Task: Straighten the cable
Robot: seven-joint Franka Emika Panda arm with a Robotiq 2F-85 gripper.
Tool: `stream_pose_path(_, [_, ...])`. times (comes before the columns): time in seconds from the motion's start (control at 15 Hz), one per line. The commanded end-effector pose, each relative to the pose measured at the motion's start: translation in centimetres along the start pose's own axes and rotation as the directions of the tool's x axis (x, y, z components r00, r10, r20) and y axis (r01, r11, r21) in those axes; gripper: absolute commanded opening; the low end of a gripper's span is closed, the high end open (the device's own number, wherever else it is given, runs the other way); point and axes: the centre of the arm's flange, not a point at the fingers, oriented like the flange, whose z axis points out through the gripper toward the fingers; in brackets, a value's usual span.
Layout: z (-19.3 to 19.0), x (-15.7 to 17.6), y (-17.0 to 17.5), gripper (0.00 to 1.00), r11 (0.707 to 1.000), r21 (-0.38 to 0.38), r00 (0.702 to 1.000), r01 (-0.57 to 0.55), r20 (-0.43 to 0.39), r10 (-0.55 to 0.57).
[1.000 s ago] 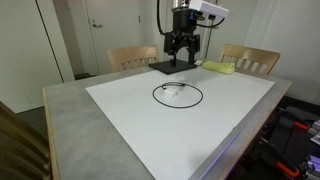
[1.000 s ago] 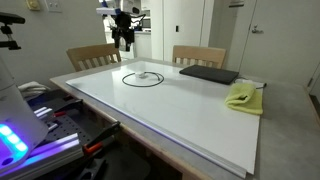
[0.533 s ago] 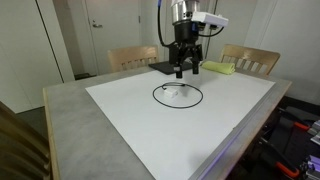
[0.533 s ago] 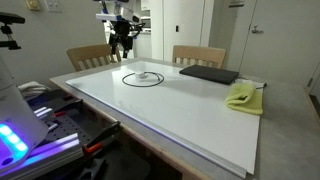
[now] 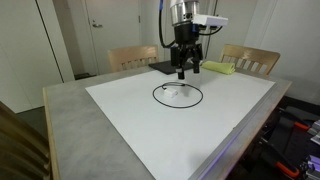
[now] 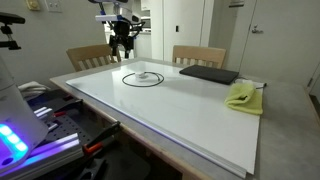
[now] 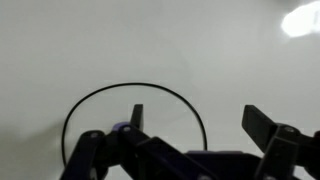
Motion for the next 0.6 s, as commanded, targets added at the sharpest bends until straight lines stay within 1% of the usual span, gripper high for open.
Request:
stream_pose_path(0.0, [0.9, 0.8, 0.2, 1.00, 0.994, -0.094, 0.998, 0.060, -0.026, -0.063])
stream_pose_path(0.13, [1.1, 1.6, 0.5, 1.00, 0.990, -0.114, 0.994, 0.088, -0.050, -0.095])
stream_pose_path(0.4, [2.0, 3.1, 0.8, 1.00, 0.989, -0.091, 0.986, 0.120, -0.104, -0.129])
stream_pose_path(0.53, [2.5, 3.6, 0.8, 1.00, 0.987, -0.104, 0.984, 0.125, -0.110, -0.137])
